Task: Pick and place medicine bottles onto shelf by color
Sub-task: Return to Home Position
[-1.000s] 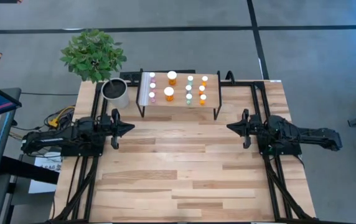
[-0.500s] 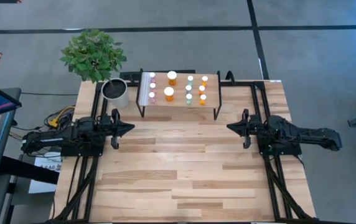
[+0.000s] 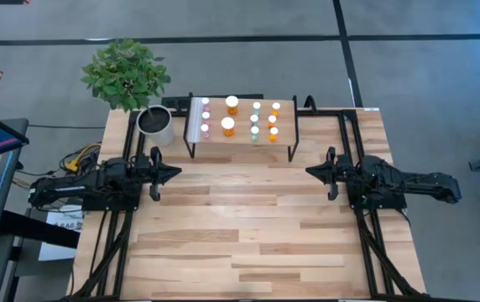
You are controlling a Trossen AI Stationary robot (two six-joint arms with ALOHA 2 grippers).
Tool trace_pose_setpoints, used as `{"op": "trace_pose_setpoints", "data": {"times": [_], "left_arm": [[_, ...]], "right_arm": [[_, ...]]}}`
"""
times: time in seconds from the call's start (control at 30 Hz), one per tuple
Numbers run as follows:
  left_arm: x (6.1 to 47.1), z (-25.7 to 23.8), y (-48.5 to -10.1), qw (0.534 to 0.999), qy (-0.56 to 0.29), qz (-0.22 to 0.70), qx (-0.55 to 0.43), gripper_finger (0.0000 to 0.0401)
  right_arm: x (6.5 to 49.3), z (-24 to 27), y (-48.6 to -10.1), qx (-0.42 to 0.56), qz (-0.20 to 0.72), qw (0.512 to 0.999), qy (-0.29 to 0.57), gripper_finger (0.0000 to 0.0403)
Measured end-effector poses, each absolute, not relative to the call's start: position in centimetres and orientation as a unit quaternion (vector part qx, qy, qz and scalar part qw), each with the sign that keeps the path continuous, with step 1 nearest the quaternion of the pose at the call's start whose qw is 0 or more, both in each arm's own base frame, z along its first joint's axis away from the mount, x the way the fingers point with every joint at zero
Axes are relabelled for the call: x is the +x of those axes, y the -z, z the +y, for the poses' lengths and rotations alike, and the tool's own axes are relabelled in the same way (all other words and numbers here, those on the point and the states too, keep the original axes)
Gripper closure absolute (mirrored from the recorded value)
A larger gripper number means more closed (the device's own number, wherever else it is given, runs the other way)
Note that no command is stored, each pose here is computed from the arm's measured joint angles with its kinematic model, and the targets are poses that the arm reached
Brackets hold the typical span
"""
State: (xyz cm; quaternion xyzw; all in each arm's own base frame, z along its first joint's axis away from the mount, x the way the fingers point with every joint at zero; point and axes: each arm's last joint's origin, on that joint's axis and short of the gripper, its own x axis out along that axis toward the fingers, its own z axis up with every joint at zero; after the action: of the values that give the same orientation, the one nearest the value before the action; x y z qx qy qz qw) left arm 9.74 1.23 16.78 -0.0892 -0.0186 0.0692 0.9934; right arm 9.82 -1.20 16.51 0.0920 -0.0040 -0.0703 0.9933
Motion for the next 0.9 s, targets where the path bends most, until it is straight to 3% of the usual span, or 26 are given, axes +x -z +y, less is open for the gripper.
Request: {"op": "trace_pose_setpoints", "data": {"times": [0.9], "left_arm": [[9.75,1.23,-16.77,0.993,-0.069,-0.018,-0.089,0.0401]], "right_arm": [[9.82,-1.20,-16.50,0.092,-0.004,0.993,0.070,0.0376]]}}
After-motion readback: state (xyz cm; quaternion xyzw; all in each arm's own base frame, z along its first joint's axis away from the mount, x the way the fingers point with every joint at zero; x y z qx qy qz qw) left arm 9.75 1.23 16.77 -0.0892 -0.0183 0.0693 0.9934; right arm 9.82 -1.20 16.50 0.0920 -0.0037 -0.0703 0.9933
